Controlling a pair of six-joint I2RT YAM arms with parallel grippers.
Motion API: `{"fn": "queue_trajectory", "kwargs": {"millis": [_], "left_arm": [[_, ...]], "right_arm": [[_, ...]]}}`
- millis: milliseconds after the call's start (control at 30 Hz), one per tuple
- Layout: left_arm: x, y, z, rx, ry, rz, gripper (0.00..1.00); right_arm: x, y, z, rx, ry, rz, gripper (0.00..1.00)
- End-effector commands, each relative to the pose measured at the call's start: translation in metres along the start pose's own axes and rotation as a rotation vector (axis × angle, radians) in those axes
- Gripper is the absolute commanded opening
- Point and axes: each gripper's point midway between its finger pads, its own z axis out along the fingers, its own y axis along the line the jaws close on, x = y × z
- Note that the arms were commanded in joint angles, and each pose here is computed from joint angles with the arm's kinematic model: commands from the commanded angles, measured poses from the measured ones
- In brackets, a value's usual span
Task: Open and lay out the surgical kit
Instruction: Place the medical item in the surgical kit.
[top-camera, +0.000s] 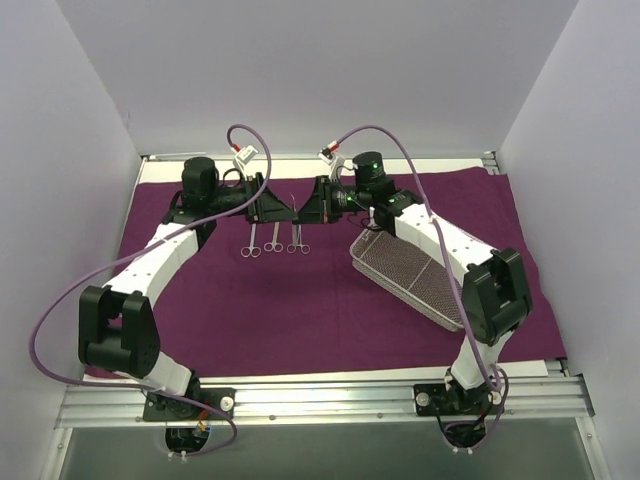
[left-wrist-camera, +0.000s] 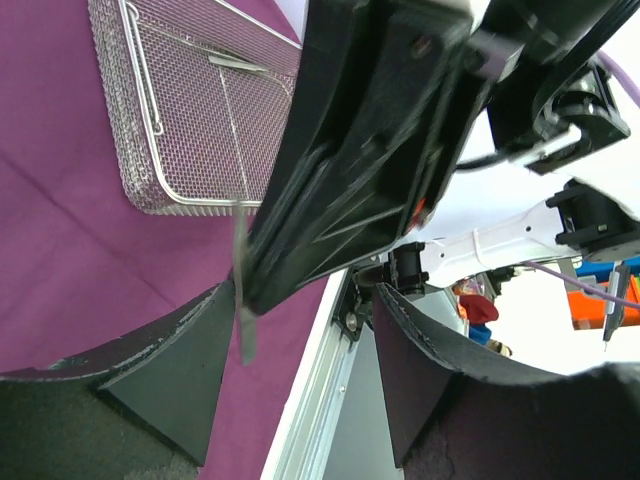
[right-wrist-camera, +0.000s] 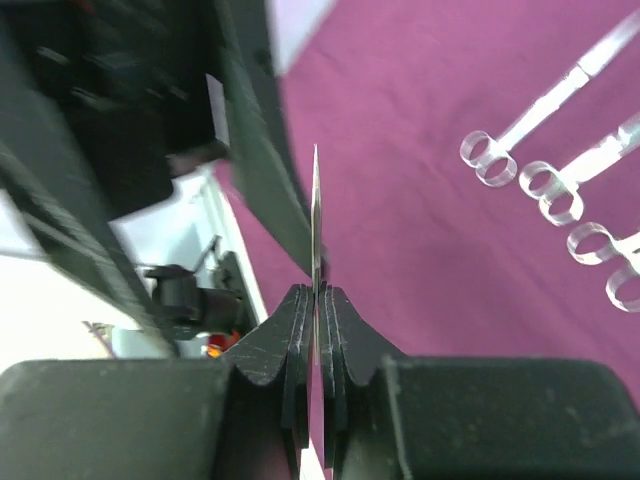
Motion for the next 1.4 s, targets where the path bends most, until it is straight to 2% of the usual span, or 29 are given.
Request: {"fn": "queue_trajectory", "kwargs": {"millis": [0,200,333,600,767,800,833,900,967,1000,1067,1100,1133,1167,1200,1233,1267,1300,1367], "left_arm": [[-0.002,-0.028,-0.009,0.045,-0.029,0.109,0.66],[0.015,-0.027,-0.02,-0.014,0.008,0.132,0.65],[0.018,-0.033,-0.019,0.019,0.017,0.139,0.65],[0.012,-0.04,-0.013,0.081,0.007,0.14,0.58],[0.012,-0.046,-0.008,0.122,0.016,0.134,0.43],[0.012,-0.047,-0.008,0.126,0.019,0.131,0.38],[0.013,-0.047,-0.007,0.128,0.023,0.127,0.27],[0.014,-0.046,-0.006,0.132,0.029,0.111,0.13],[0.015,-0.045,-0.005,0.136,0.034,0.1,0.02],[0.016,-0.044,-0.005,0.137,0.037,0.096,0.02],[0.013,-0.036,-0.004,0.101,0.022,0.086,0.02],[0.022,-0.019,-0.008,0.022,0.047,0.045,0.02],[0.015,-0.014,-0.01,-0.03,0.04,0.055,0.02],[0.015,0.003,-0.013,-0.101,0.048,0.104,0.02],[0.025,0.036,-0.024,-0.299,0.07,0.022,0.02],[0.024,0.051,-0.032,-0.388,0.076,0.029,0.02],[0.018,0.064,-0.038,-0.479,0.083,0.044,0.02],[0.024,0.093,-0.058,-0.672,0.105,0.04,0.02],[0.023,0.119,-0.078,-0.811,0.124,0.025,0.02]], "right_arm": [[-0.042,0.072,-0.026,-0.219,-0.11,-0.144,0.0],[-0.045,0.085,-0.038,-0.26,-0.118,-0.165,0.0],[-0.045,0.089,-0.041,-0.27,-0.133,-0.144,0.0],[-0.041,0.096,-0.041,-0.316,-0.123,-0.138,0.0],[-0.041,0.098,-0.041,-0.341,-0.129,-0.135,0.0],[-0.042,0.099,-0.041,-0.345,-0.132,-0.123,0.0],[-0.043,0.101,-0.041,-0.352,-0.138,-0.129,0.0],[-0.044,0.1,-0.041,-0.354,-0.142,-0.121,0.0],[-0.046,0.1,-0.04,-0.354,-0.146,-0.121,0.0],[-0.046,0.098,-0.038,-0.351,-0.144,-0.114,0.0],[-0.053,0.087,-0.035,-0.291,-0.157,-0.091,0.1],[-0.057,0.078,-0.036,-0.234,-0.17,-0.083,0.12],[-0.065,0.06,-0.039,-0.142,-0.195,-0.073,0.21],[-0.07,0.028,-0.042,0.047,-0.212,-0.061,0.65],[-0.073,0.01,-0.048,0.144,-0.218,-0.051,0.73],[-0.078,-0.013,-0.058,0.253,-0.235,-0.029,0.99],[-0.064,-0.034,-0.066,0.354,-0.182,0.001,1.0],[-0.071,-0.046,-0.075,0.432,-0.194,-0.008,1.0],[-0.063,-0.07,-0.092,0.56,-0.161,0.025,1.0]]}}
